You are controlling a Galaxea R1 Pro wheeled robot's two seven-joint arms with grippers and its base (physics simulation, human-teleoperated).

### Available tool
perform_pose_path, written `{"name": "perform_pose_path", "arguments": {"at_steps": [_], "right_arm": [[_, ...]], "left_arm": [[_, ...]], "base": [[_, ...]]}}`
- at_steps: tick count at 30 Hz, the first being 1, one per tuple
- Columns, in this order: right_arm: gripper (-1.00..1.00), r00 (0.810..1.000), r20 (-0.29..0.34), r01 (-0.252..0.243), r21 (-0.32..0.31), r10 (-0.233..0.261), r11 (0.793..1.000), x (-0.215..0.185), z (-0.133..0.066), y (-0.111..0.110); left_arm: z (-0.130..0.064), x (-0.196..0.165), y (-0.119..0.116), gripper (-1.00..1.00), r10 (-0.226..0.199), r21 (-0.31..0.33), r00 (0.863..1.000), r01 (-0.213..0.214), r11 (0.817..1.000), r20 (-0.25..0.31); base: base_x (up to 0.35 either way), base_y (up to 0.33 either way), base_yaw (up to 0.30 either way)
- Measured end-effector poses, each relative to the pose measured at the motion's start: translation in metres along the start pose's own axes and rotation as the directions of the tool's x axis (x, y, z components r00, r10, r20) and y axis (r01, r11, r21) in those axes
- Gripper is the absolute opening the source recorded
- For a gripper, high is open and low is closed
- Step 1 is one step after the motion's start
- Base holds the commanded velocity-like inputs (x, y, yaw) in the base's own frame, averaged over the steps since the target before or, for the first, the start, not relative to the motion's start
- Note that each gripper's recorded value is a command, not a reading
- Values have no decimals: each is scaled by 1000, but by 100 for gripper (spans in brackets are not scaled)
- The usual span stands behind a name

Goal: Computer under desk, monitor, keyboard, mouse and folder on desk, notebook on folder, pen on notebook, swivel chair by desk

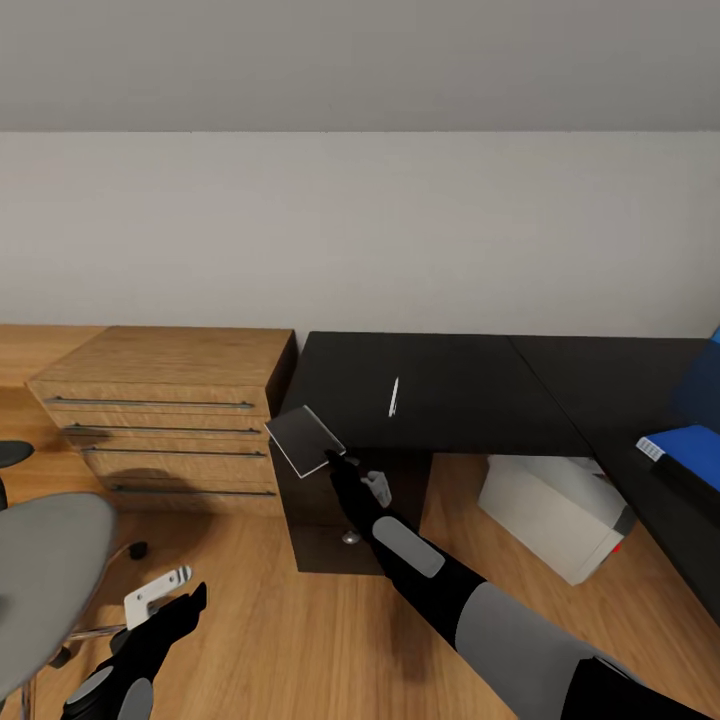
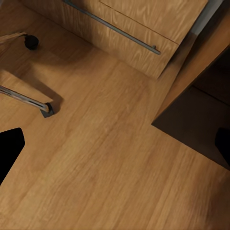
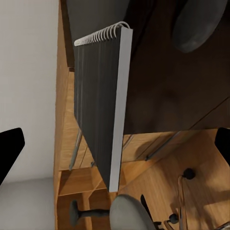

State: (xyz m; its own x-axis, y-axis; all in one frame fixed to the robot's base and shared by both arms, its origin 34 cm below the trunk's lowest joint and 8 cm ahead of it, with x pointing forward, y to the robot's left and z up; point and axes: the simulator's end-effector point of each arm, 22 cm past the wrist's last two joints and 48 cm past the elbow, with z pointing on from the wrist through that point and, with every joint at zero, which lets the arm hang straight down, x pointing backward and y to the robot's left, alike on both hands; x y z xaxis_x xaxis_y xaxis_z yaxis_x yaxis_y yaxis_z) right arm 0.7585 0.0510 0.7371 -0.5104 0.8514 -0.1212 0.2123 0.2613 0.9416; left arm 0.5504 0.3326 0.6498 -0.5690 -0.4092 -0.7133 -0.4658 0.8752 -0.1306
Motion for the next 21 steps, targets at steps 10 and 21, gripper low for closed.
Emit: {"name": "perform_pose_path", "arguments": {"at_steps": [10,21], "right_arm": [[100,1000,-1,0,1,0,1000,4,4,-18],[100,1000,-3,2,1,-2,1000,6,6,-28]], "left_arm": [[11,13,5,100,-4,-3,1000,4,1000,4],[17,21,7,100,-2,-3,1000,2,1000,2]], "base": [[0,0,0],[0,0,0]]}}
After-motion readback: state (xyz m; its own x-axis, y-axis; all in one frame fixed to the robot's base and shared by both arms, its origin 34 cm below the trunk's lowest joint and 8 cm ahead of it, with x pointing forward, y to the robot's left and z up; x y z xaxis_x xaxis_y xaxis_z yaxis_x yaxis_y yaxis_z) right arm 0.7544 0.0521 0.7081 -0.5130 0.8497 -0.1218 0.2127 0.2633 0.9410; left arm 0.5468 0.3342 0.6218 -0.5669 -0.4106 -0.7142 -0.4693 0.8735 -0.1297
